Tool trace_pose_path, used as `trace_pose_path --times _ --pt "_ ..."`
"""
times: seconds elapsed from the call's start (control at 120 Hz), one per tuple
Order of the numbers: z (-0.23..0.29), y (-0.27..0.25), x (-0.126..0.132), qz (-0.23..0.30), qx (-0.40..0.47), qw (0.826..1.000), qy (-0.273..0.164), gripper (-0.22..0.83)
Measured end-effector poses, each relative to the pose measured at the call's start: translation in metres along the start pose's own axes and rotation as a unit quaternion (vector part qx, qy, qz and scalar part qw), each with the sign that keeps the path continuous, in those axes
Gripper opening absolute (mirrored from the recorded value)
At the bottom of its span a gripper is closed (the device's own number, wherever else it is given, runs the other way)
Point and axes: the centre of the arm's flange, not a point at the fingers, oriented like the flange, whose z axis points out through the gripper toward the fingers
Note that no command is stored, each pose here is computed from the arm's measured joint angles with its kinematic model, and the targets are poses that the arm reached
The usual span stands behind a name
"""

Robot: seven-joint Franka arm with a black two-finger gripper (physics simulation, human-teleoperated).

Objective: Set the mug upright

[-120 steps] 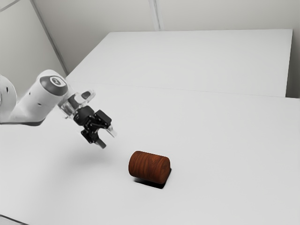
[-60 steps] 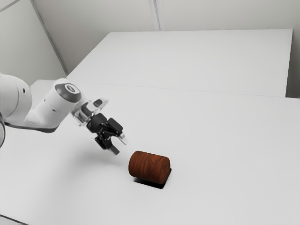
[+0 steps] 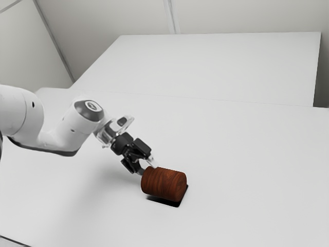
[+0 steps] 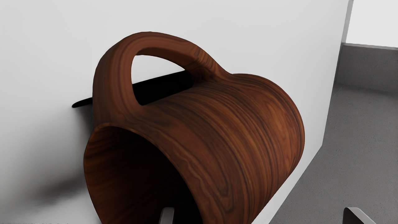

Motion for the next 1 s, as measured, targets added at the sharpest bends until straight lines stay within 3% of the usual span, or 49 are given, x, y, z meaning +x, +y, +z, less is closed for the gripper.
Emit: trace_pose_path --times 0.133,0.458,0.867,1.0 --pt "0.005 0.003 -0.001 0.001 -0.003 1.000 0.009 0.55" --pt "0.006 0.042 0.009 0.032 0.013 0.999 0.018 0.16" --pt "0.022 0.056 0.036 0.030 0.030 0.999 0.012 -0.06" --pt "0.015 0.076 0.045 0.050 0.043 0.998 0.014 -0.12"
